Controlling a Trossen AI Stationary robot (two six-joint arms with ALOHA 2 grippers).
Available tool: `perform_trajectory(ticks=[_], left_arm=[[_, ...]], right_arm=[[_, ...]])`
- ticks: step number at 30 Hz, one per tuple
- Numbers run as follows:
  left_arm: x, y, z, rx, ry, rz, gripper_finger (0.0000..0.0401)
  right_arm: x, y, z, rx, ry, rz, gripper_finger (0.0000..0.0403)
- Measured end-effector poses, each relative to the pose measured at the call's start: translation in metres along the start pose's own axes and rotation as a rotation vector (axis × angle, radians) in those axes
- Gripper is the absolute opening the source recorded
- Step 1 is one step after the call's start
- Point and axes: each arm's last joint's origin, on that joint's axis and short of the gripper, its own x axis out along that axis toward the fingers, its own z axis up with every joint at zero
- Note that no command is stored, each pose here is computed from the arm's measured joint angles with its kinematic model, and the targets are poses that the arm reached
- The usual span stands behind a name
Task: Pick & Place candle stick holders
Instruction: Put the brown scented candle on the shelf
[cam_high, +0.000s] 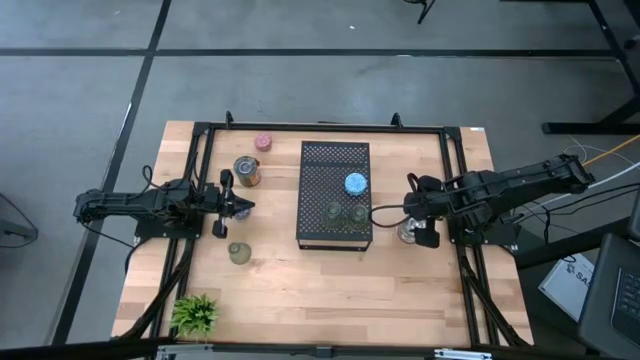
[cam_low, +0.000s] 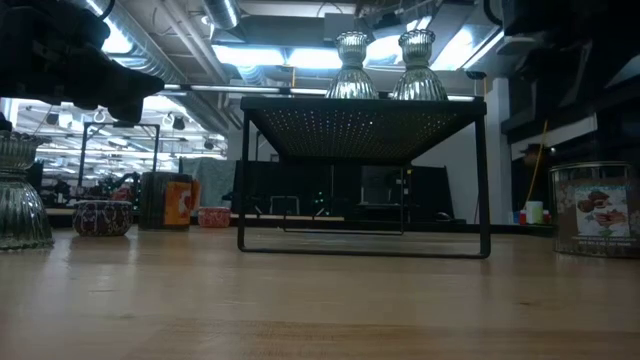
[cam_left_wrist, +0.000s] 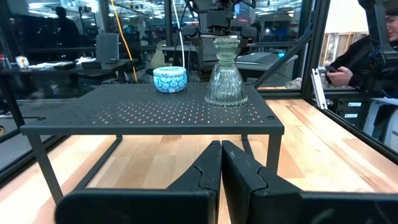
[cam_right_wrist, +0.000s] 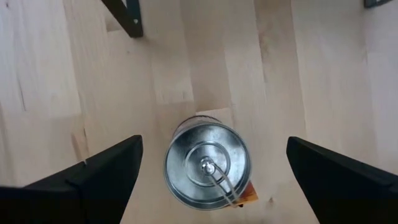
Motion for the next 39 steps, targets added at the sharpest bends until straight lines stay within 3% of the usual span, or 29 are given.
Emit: perform_trajectory(ticks=[7,17,39], left_arm=[[0.0,0.0,0.0,0.0,0.0,0.0,0.0006],[0.0,0.0,0.0,0.0,0.0,0.0,0.0006],[0.0,0.0,0.0,0.0,0.0,0.0,0.0006]], right_arm=[[0.001,-0.002,0.001,0.031,0.014,0.039,0.0399],[0.018,-0.005,-0.007,0.043,0.059,0.014,0.04],[0.018,-0.006,-0.005,0.014,0.041,0.003,0.04]])
